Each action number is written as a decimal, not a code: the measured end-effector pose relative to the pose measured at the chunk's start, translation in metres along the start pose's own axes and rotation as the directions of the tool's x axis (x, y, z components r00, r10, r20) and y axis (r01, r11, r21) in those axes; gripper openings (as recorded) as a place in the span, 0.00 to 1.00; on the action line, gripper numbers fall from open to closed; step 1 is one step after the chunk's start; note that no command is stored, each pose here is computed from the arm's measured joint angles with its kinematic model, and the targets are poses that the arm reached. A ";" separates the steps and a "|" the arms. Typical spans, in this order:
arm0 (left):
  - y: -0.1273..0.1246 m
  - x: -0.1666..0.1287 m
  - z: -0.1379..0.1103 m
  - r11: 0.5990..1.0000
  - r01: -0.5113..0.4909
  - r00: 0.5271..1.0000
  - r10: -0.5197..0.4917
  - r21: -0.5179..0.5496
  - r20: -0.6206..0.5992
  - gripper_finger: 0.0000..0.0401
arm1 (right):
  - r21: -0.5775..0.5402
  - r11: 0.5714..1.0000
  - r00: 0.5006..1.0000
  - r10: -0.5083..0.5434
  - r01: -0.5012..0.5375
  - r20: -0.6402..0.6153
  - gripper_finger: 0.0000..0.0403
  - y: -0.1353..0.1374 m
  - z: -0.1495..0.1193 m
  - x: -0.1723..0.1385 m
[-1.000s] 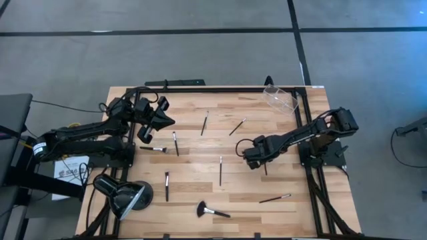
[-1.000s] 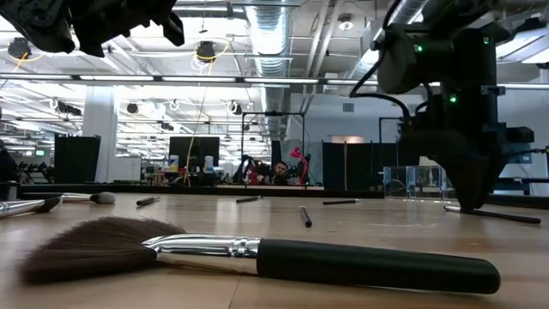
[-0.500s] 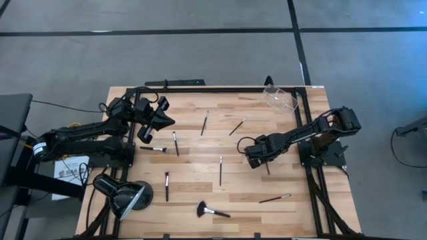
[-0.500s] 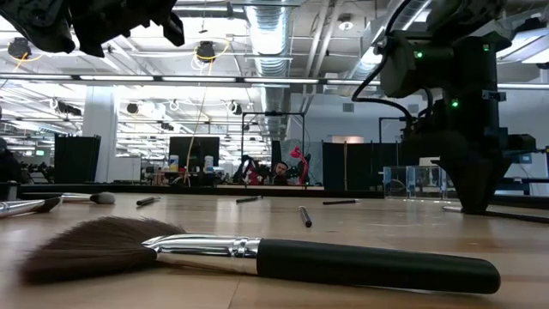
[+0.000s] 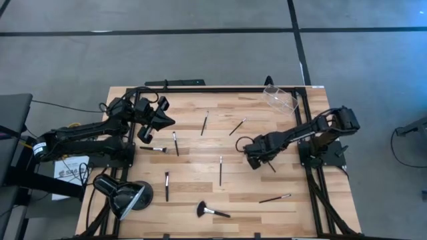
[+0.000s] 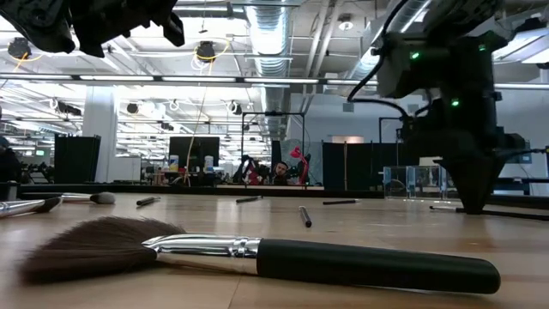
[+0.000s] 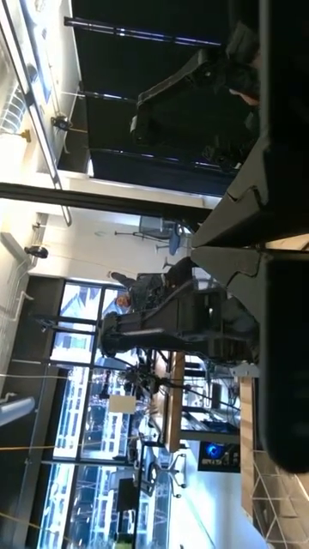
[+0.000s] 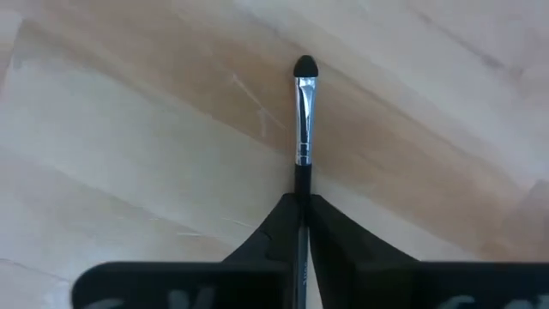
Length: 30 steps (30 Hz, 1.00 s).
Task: Put items in baskets/containers
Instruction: Put the black eyeshadow brush into the transparent organizer
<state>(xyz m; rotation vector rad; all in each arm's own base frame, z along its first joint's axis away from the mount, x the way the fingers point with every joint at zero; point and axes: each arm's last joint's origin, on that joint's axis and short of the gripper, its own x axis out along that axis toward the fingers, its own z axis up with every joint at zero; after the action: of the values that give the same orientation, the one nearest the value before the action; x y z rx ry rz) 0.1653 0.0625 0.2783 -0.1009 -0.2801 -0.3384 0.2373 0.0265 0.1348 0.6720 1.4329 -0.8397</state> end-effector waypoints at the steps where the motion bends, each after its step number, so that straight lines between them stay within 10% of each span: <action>1: 0.000 0.000 0.000 1.000 0.000 1.000 0.000 0.000 0.000 0.01 | -0.017 1.000 0.999 -0.004 0.005 0.045 0.01 0.001 0.000 -0.004; 9: 0.000 0.000 0.000 1.000 0.000 1.000 0.000 0.007 0.000 0.01 | -0.015 0.994 0.932 0.110 -0.111 0.346 0.01 -0.011 0.000 -0.059; 18: 0.000 0.000 0.000 1.000 -0.001 1.000 0.001 0.022 -0.001 0.01 | 0.015 0.992 0.711 0.080 -0.126 0.698 0.01 -0.039 -0.013 -0.104; 30: 0.001 0.000 -0.001 0.999 -0.017 1.000 0.017 0.029 0.001 0.01 | 0.054 0.993 0.523 0.009 -0.104 0.852 0.01 -0.072 0.005 -0.103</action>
<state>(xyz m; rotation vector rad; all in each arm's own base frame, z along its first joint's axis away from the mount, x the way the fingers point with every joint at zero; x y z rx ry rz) 0.1662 0.0633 0.2774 -0.0743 -0.2844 -0.3169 0.1854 -0.0085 0.2445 0.2699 0.4476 -0.9954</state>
